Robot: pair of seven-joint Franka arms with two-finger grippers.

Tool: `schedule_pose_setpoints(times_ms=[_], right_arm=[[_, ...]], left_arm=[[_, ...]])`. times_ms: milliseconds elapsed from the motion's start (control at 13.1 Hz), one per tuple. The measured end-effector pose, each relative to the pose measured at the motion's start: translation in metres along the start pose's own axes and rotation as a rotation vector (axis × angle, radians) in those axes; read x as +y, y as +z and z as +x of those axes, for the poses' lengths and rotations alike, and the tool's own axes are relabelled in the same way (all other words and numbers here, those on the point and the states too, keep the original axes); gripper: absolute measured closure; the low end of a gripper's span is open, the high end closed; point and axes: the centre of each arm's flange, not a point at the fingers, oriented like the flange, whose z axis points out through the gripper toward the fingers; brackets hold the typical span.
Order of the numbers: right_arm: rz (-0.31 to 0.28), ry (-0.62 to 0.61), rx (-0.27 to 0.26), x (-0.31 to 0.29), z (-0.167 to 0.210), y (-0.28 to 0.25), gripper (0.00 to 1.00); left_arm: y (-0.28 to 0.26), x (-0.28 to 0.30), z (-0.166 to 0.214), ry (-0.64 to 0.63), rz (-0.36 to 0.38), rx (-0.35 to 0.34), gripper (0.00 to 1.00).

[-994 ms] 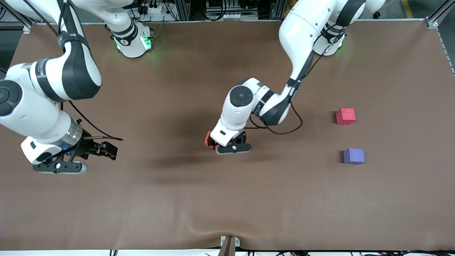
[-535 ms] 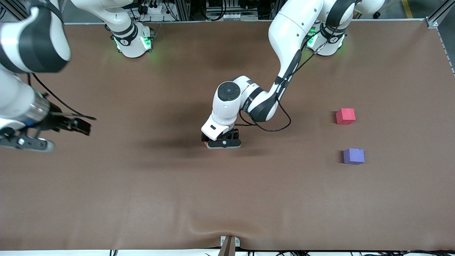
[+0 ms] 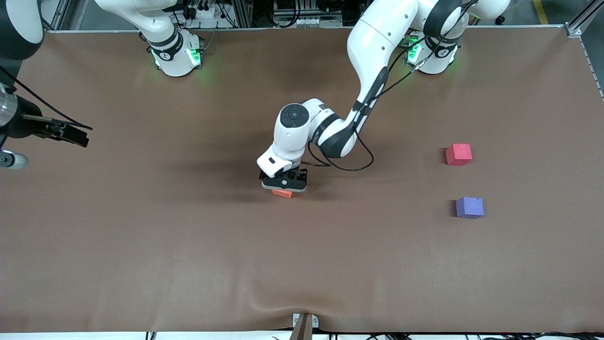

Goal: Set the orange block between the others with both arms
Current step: 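Lower the left gripper over the orange cube and grasp it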

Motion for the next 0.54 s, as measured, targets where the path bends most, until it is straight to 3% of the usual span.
schedule_pose_setpoints(times_ms=[229,535], right_arm=[[-0.004,0.004,-0.019,0.002,0.001,0.009,0.0],[-0.007,0.004,-0.03,0.002,0.001,0.014,0.0]], left_arm=[[0.004,0.002,-0.005,0.097,0.013,0.001,0.0],[0.025,-0.004,-0.013,0.122,0.039,-0.016,0.0]])
